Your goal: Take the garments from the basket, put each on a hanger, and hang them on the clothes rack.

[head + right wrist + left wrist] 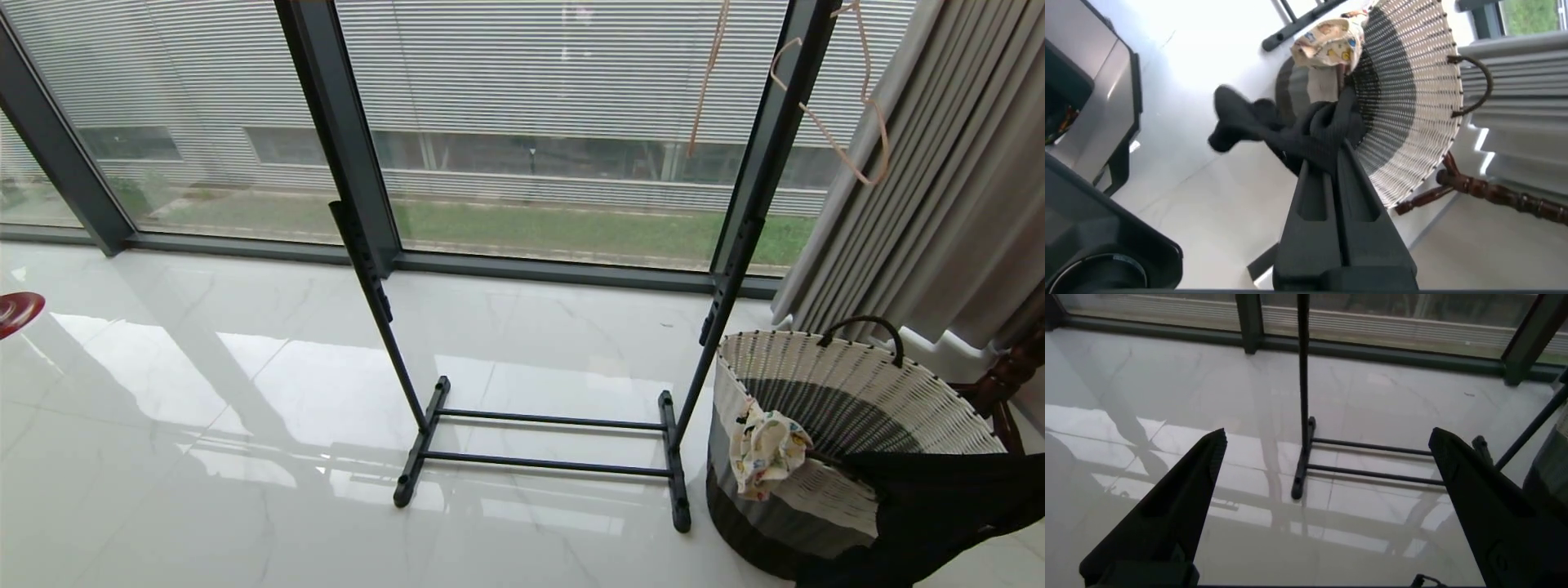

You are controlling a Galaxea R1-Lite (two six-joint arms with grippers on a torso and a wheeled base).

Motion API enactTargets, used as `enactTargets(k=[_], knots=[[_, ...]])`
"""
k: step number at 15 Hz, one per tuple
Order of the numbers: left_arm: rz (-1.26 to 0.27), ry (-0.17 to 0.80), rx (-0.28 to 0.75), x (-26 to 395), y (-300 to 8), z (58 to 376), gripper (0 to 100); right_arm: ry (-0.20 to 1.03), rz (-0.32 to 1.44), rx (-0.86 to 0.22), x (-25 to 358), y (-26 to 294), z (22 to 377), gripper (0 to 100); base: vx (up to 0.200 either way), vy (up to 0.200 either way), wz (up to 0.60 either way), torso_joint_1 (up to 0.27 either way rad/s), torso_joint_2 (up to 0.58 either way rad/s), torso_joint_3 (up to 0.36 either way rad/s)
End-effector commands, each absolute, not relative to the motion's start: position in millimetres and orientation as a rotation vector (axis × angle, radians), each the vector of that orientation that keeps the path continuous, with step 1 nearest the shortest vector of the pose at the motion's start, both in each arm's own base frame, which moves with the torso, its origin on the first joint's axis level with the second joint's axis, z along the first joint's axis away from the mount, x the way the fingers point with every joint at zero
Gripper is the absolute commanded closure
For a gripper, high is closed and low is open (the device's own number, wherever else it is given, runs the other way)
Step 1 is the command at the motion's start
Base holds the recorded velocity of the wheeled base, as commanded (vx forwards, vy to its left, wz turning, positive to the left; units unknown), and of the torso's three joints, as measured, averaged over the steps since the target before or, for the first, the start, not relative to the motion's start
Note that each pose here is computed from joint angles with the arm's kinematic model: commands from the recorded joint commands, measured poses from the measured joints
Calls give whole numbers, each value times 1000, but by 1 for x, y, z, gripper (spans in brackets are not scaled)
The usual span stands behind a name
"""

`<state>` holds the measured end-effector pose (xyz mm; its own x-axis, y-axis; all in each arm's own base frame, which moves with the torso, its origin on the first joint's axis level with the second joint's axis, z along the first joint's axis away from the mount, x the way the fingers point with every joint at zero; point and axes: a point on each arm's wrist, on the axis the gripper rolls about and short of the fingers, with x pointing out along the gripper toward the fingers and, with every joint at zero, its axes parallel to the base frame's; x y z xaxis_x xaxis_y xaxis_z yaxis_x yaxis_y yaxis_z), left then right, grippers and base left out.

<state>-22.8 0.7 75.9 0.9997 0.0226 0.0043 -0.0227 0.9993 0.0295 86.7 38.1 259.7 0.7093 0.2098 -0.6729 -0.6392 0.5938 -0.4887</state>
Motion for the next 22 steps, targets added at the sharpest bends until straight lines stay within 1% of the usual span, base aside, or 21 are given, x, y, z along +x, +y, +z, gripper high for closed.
enactTargets(k=[1,2,3,4,5,6,7,8,9,10,12,13,14,16,18,19,20,21,22], knots=[[22,-3,31,-23,1,76,0,607,555,-799,91,43,260,100,0,0,0,0,0,0],[22,-3,34,-23,1,76,0,607,562,-802,91,44,260,100,0,0,0,0,0,0],[2,-35,38,-23,0,81,0,606,562,-800,91,44,260,100,0,0,0,0,0,0],[-70,-85,13,-25,0,109,0,604,559,-793,91,44,261,100,0,0,0,0,0,0],[-103,-71,-14,-22,0,124,0,607,558,-786,91,44,260,100,0,0,0,0,0,0],[-162,-56,-45,-1,-1,171,0,609,551,-766,90,43,260,100,0,0,0,0,0,0],[-193,-43,-47,24,-5,192,0,604,548,-761,89,42,261,100,0,0,0,0,0,0],[-220,-46,-49,49,-10,205,0,600,543,-754,87,42,261,100,0,0,0,0,0,0],[-268,-38,-48,75,-18,210,0,595,538,-744,86,41,262,100,0,0,0,0,0,0],[-348,9,-42,100,-32,206,0,595,532,-728,85,41,263,100,0,0,0,0,0,0],[-528,158,-8,122,-66,183,0,604,525,-702,85,40,262,100,0,0,0,0,0,0],[-617,199,12,132,-90,175,0,603,525,-699,85,41,262,100,0,0,0,0,0,0],[-655,220,27,142,-108,168,0,599,521,-690,86,41,262,100,0,0,0,0,0,0],[-686,249,57,162,-163,152,0,582,513,-679,87,42,264,100,0,0,0,0,0,0],[-801,248,24,163,-224,149,0,580,513,-678,87,42,265,100,0,0,0,0,0,0],[-845,255,32,160,-244,145,0,581,513,-677,87,42,265,100,0,0,0,0,0,0],[-911,300,100,152,-270,123,0,582,515,-678,89,43,265,100,0,0,0,0,0,0],[-956,310,146,145,-287,111,0,577,521,-679,89,43,265,100,0,0,0,0,0,0],[-996,311,155,140,-306,103,0,569,540,-684,88,45,266,100,0,0,0,0,0,0]])
